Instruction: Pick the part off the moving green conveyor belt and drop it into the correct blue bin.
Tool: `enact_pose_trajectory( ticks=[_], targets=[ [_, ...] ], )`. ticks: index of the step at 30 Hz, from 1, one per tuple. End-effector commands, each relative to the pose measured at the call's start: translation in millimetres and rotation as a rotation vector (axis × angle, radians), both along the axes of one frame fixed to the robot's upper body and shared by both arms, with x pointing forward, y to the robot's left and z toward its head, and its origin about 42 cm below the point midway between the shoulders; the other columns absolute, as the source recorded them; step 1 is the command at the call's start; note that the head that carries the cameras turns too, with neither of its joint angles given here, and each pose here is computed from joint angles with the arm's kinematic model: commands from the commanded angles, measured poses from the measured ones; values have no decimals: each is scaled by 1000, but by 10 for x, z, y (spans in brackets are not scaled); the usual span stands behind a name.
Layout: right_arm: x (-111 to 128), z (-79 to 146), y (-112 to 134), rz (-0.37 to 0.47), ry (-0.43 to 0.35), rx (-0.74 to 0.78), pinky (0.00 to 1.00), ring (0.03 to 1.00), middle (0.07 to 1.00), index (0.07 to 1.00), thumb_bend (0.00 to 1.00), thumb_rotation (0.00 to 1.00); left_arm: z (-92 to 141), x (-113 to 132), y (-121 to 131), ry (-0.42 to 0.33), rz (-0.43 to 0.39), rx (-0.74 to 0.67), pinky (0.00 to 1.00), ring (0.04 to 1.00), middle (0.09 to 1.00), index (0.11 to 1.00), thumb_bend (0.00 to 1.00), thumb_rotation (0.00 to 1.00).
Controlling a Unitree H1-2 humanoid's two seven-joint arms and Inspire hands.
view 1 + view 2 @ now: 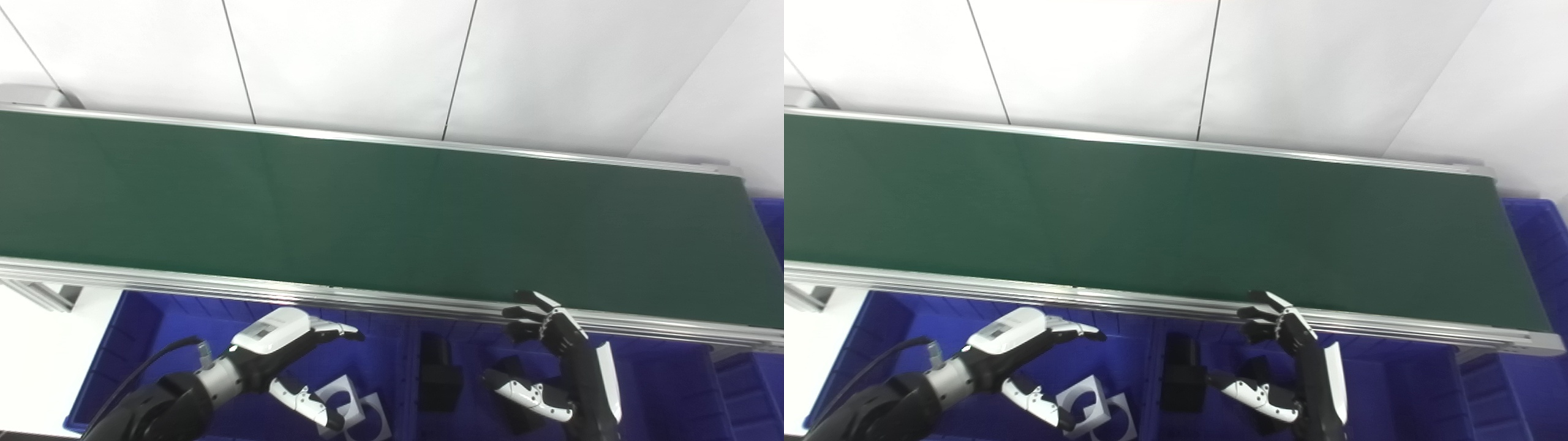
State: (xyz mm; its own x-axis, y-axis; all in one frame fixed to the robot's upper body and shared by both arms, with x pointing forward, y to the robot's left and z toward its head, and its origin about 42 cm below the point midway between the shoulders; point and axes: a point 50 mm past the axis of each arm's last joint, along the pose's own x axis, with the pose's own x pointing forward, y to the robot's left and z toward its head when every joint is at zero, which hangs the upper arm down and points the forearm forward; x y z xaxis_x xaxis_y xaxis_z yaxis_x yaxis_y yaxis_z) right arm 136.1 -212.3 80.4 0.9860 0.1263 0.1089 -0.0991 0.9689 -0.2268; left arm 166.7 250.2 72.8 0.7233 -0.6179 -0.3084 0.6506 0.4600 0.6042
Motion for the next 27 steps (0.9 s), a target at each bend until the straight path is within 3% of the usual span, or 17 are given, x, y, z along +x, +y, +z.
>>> enact_pose_trajectory(
  ticks=[1, 8, 11, 17, 27],
  targets=[
    [23, 98, 4, 20, -26, -10, 511, 589, 667, 754, 815, 292, 104, -1, -37, -16, 33, -202, 753, 834, 854, 845, 956, 590],
    [21, 104, -1, 45, -8, -28, 515, 598, 684, 761, 818, 293, 28, -58, -94, 22, 131, -583, 798, 829, 843, 839, 931, 463],
    [7, 116, -16, 53, 22, -32, 523, 611, 705, 771, 831, 308, -37, -88, -102, 30, 196, -673, 794, 839, 865, 865, 914, 445],
    [-27, 171, -67, 83, 74, -66, 551, 650, 754, 813, 848, 314, -101, -138, -74, 35, 285, -748, 785, 830, 873, 887, 907, 440],
    [-51, 197, -48, 106, 113, -83, 593, 696, 785, 842, 859, 279, -122, -133, -51, 24, 326, -786, 805, 841, 886, 895, 867, 395]
  ],
)
